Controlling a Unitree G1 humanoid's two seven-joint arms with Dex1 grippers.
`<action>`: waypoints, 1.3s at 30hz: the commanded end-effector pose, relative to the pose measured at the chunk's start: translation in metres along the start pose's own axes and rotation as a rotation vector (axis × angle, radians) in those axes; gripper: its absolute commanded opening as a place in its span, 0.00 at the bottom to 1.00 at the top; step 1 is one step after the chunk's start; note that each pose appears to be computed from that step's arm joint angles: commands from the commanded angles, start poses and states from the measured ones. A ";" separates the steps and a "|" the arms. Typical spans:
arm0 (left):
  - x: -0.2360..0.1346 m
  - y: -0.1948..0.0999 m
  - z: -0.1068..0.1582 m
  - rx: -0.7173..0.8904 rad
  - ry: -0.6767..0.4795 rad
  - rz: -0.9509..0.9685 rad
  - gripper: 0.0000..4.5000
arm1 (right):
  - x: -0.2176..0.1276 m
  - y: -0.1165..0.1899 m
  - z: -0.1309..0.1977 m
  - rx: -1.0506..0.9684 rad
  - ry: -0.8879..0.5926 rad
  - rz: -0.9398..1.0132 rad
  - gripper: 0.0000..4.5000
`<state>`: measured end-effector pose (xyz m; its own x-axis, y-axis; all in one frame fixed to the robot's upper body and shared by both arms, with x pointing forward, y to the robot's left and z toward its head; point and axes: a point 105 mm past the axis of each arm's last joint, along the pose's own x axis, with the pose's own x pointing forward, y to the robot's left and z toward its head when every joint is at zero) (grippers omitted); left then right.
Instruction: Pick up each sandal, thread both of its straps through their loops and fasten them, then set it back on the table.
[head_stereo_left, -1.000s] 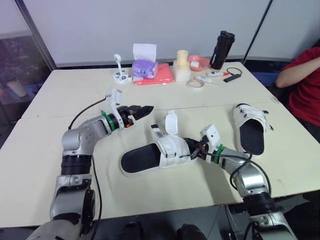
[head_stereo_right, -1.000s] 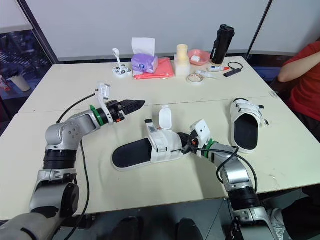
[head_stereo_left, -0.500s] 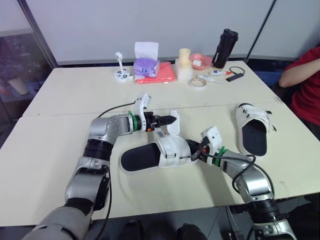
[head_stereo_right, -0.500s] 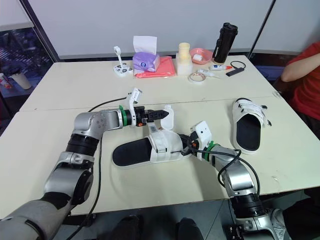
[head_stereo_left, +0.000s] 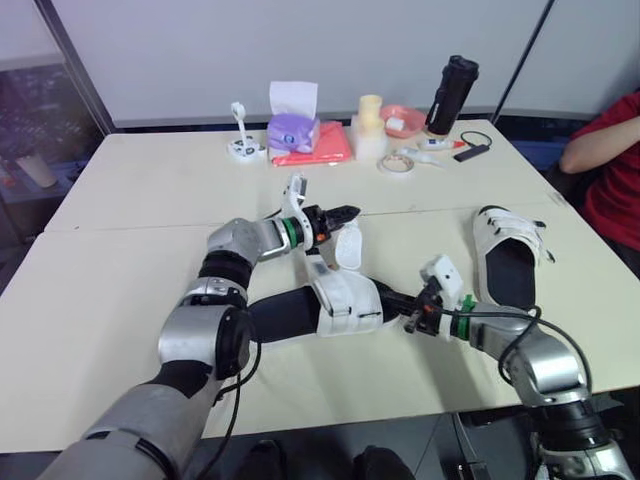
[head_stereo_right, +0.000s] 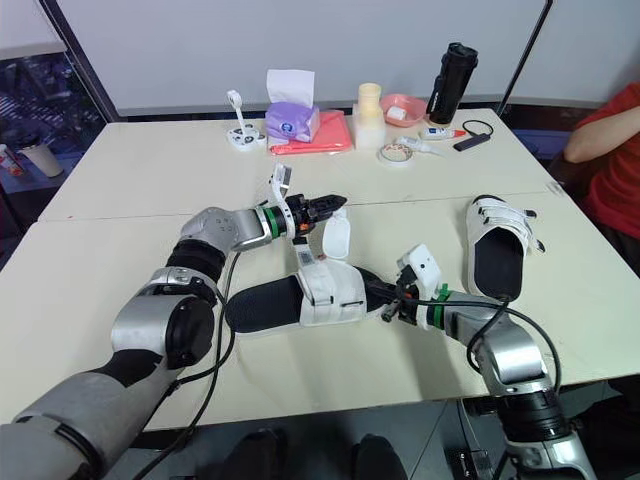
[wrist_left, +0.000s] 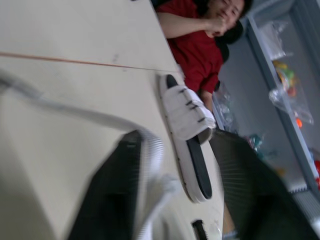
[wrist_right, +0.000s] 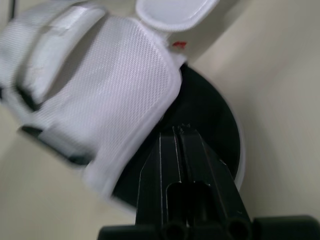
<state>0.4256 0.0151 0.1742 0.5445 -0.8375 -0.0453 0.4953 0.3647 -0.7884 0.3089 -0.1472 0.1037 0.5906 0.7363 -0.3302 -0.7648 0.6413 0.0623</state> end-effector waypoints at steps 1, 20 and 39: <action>0.006 -0.015 0.014 0.022 -0.047 -0.038 0.00 | -0.010 0.010 0.010 -0.003 -0.011 0.069 0.00; -0.020 -0.061 -0.041 1.110 0.187 -0.405 0.00 | 0.004 -0.013 -0.019 -0.010 0.037 0.011 0.00; -0.056 -0.034 -0.047 2.622 -0.131 -0.446 0.00 | 0.010 -0.035 -0.028 -0.019 0.044 -0.055 0.00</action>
<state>0.3449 0.0312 0.1686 0.2405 -0.9609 -0.1369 -0.0876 -0.1620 0.9829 0.3329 -0.1567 0.0924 0.5939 0.7473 -0.2979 -0.7800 0.6257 0.0145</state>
